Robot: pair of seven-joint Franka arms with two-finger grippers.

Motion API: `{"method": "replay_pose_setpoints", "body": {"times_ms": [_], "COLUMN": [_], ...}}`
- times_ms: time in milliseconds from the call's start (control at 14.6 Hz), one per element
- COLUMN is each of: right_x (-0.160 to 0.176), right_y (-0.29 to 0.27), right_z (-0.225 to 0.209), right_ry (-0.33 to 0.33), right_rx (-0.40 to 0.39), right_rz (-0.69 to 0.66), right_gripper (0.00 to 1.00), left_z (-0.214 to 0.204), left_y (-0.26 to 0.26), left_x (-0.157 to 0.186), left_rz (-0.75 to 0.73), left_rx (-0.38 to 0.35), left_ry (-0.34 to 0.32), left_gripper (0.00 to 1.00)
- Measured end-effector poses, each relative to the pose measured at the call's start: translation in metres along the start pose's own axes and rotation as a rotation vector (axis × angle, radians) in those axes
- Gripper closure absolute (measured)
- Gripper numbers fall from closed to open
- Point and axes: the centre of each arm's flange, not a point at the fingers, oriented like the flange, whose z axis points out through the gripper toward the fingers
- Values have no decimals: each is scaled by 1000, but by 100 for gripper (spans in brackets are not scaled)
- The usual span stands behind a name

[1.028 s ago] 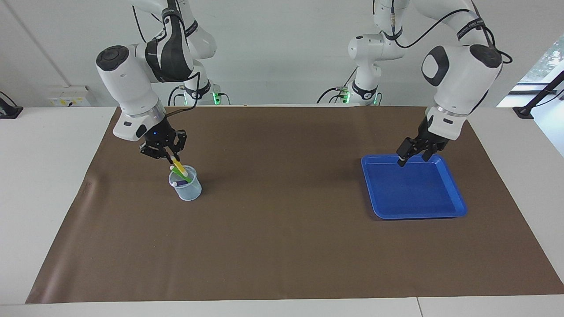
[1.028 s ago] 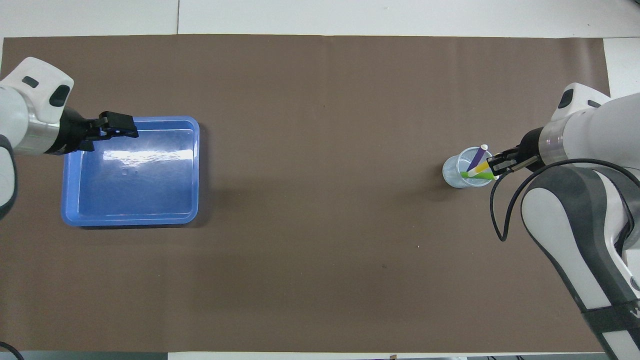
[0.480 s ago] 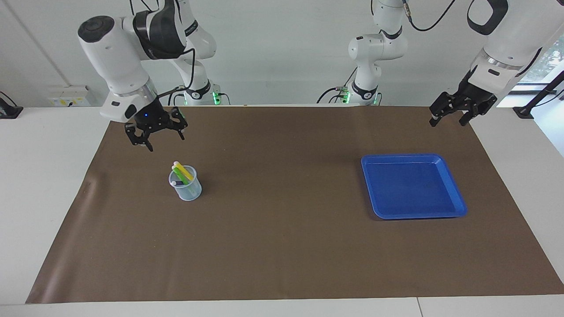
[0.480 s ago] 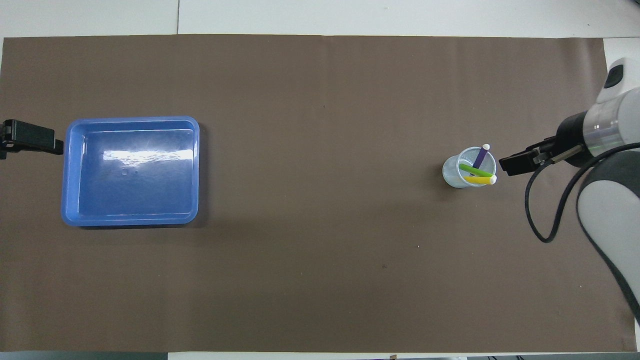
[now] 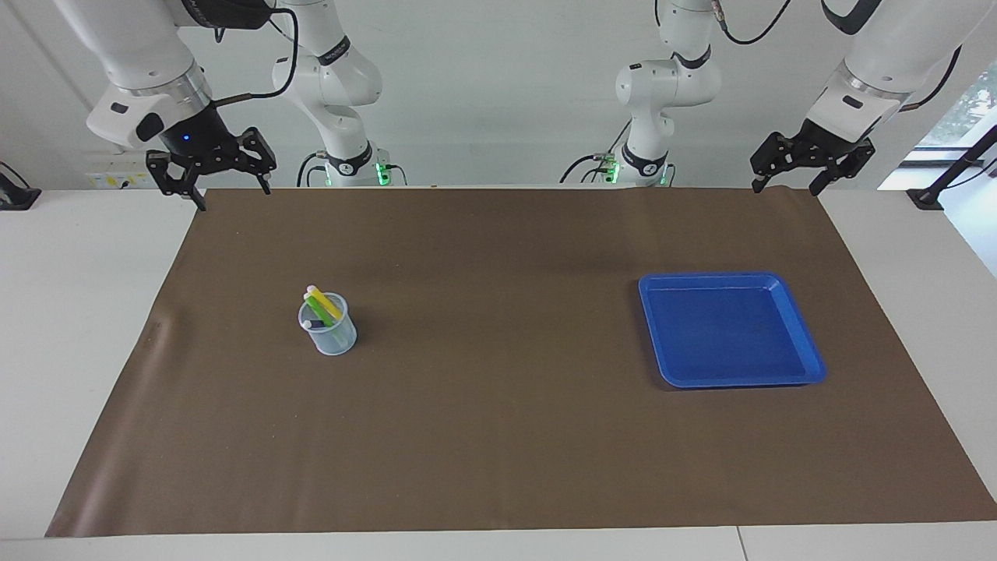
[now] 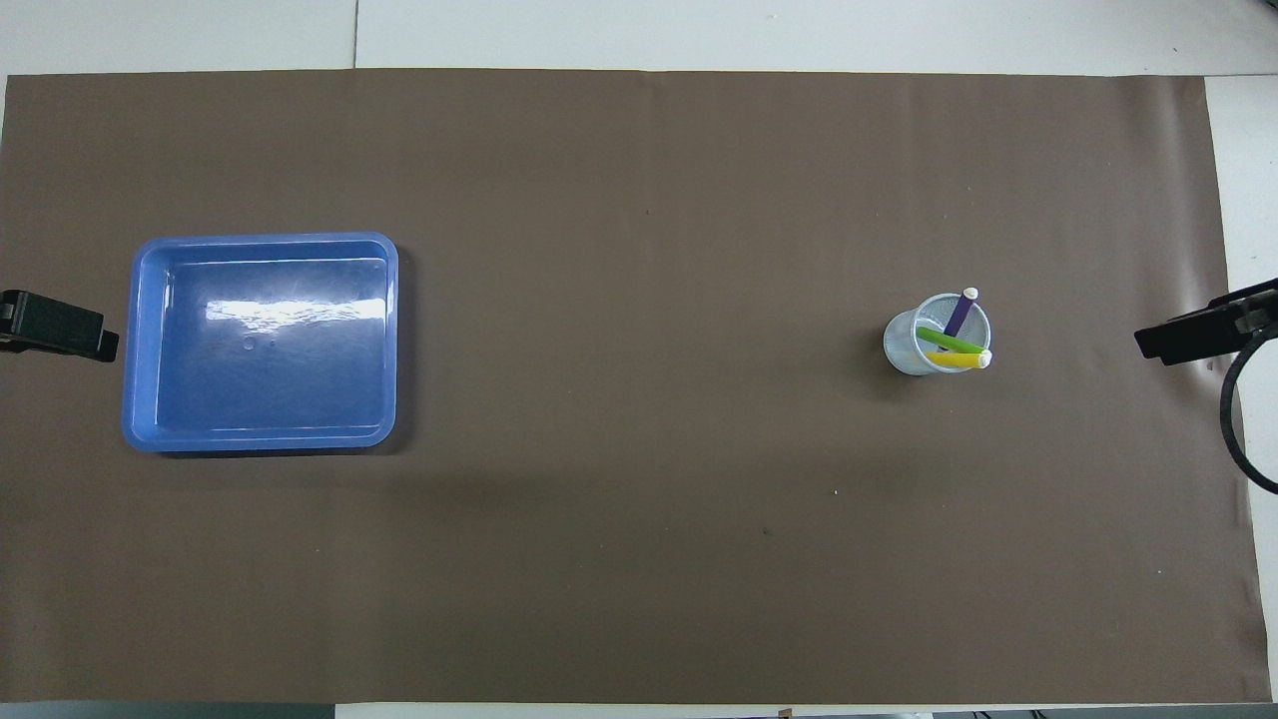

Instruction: Transfer and insert pens with both arms

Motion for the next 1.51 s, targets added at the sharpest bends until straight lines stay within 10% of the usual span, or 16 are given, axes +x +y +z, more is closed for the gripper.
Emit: {"method": "replay_pose_setpoints", "body": {"times_ms": [1508], "right_x": [8], "right_y": [12], "right_z": [14], "right_ry": [-62], "right_rx": [-23], "right_rz": [164], "right_gripper": [0], "left_z": [5], "left_y": [6], "left_x": [6], "left_rz": [10], "left_rx": [-4], "left_ry": [31], "left_gripper": [0]}}
